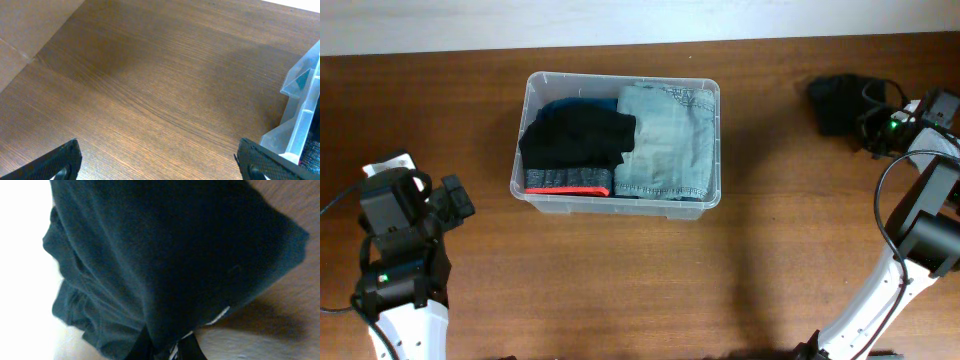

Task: Pack container
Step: 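Grasp the black Nike shirt with the right gripper, then lift the black shirt and carry it over the container's left side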

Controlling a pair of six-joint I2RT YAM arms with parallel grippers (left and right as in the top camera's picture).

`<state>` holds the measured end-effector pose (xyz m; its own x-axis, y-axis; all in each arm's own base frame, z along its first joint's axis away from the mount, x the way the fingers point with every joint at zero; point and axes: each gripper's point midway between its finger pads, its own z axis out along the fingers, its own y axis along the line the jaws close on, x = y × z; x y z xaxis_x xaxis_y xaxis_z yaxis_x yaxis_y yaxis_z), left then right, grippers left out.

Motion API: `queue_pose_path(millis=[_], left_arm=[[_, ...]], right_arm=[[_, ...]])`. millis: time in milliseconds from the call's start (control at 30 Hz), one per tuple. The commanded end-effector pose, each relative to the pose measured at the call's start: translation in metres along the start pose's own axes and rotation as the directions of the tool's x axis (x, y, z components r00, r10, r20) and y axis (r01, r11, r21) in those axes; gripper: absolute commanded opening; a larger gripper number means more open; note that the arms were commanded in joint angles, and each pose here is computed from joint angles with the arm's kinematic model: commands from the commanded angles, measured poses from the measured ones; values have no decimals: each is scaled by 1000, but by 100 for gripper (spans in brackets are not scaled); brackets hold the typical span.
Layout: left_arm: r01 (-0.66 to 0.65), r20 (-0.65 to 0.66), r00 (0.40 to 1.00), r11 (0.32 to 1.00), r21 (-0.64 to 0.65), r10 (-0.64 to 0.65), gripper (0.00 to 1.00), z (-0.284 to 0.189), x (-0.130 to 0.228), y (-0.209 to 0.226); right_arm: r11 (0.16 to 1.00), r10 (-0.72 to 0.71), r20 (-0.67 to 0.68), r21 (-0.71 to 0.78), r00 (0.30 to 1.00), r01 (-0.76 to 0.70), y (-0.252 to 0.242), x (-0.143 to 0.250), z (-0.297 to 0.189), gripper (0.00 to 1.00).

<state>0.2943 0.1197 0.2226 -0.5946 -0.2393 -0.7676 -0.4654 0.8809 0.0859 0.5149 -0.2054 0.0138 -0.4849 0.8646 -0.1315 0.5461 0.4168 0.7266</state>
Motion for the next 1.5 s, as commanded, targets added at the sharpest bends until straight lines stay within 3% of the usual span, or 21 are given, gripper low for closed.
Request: queue_pose_path(millis=[0,67,133,433,600,767,1000,1333,1467], left_arm=[[16,-4,1000,1000,3,-16,99,1,1,0],[16,-4,1000,1000,2,-16,99,1,1,0],[16,-4,1000,1000,3,-16,99,1,1,0],[16,-4,1000,1000,2,-16,99,1,1,0],[16,-4,1000,1000,3,-16,99,1,1,0],[16,-4,1000,1000,2,-16,99,1,1,0],[16,-4,1000,1000,3,-16,100,1,1,0],[16,-4,1000,1000,2,-16,99,1,1,0],[16,-4,1000,1000,3,-16,99,1,1,0]], right_arm=[[981,-1,-159,-193,987,-31,15,32,8,4],[926,-98,-174,-375,980,26,58,29,-14,4],[889,-147,-182,-456,972,49,84,29,-31,4],[713,-375,-119,-671,919,204,201,49,-137,4],[602,-509,-31,-727,860,330,264,88,-197,4],[494,-621,2,-776,784,392,322,153,-233,4],[397,-745,-82,-852,662,341,371,264,-223,4],[351,-835,-136,-878,533,327,406,418,-187,4],[370,-843,-141,-853,520,367,408,464,-166,4]])
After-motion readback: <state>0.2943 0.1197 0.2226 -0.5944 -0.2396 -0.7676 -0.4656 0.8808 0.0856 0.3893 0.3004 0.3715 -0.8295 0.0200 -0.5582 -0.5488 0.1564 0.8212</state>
